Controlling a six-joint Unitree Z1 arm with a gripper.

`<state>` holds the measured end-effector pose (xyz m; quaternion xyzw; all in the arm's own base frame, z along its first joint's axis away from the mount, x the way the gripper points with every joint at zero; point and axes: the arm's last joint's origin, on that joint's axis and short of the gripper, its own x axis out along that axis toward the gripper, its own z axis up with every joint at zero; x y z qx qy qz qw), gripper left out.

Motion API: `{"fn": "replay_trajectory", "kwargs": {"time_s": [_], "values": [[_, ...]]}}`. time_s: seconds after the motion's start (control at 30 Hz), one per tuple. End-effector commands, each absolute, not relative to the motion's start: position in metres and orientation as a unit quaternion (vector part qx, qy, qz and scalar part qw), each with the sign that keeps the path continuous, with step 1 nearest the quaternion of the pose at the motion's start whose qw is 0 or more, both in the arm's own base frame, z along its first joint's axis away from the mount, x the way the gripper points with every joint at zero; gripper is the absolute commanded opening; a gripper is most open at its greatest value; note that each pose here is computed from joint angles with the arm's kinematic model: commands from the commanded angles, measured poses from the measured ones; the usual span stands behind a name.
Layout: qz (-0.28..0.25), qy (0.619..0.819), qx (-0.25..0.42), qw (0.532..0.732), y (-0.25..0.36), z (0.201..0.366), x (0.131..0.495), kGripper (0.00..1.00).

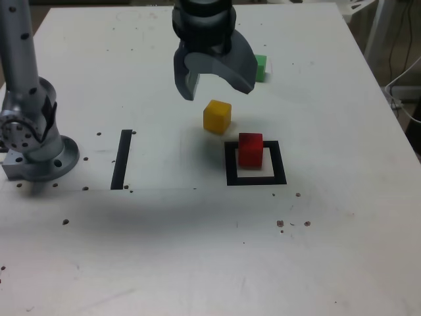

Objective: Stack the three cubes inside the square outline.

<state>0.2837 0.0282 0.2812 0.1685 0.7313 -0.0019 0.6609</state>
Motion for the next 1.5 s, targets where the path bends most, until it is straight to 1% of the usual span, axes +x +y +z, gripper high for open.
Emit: {"fn": "replay_trajectory", "kwargs": {"time_s": [0.0, 0.17, 0.43, 0.6, 0.67, 0.73, 0.8, 0.9, 0.93, 1.0, 1.07, 1.47], "values": [[-0.017, 0.736, 0.181, 0.652, 0.032, 0.273, 0.290, 0.98], [-0.025, 0.746, 0.178, 0.641, 0.042, 0.255, 0.295, 0.97], [-0.028, 0.758, 0.163, 0.631, 0.055, 0.231, 0.304, 0.97], [-0.035, 0.765, 0.154, 0.624, 0.061, 0.215, 0.311, 0.93], [-0.038, 0.767, 0.150, 0.622, 0.063, 0.210, 0.314, 0.89], [-0.041, 0.769, 0.147, 0.621, 0.064, 0.206, 0.315, 0.82], [-0.042, 0.768, 0.145, 0.623, 0.064, 0.203, 0.316, 0.69], [-0.040, 0.764, 0.145, 0.628, 0.064, 0.201, 0.317, 0.45], [-0.040, 0.762, 0.145, 0.630, 0.064, 0.201, 0.317, 0.38], [-0.038, 0.760, 0.146, 0.632, 0.064, 0.201, 0.317, 0.30], [-0.038, 0.760, 0.146, 0.633, 0.064, 0.201, 0.317, 0.28], [-0.037, 0.757, 0.145, 0.636, 0.064, 0.205, 0.315, 0.28]]}}
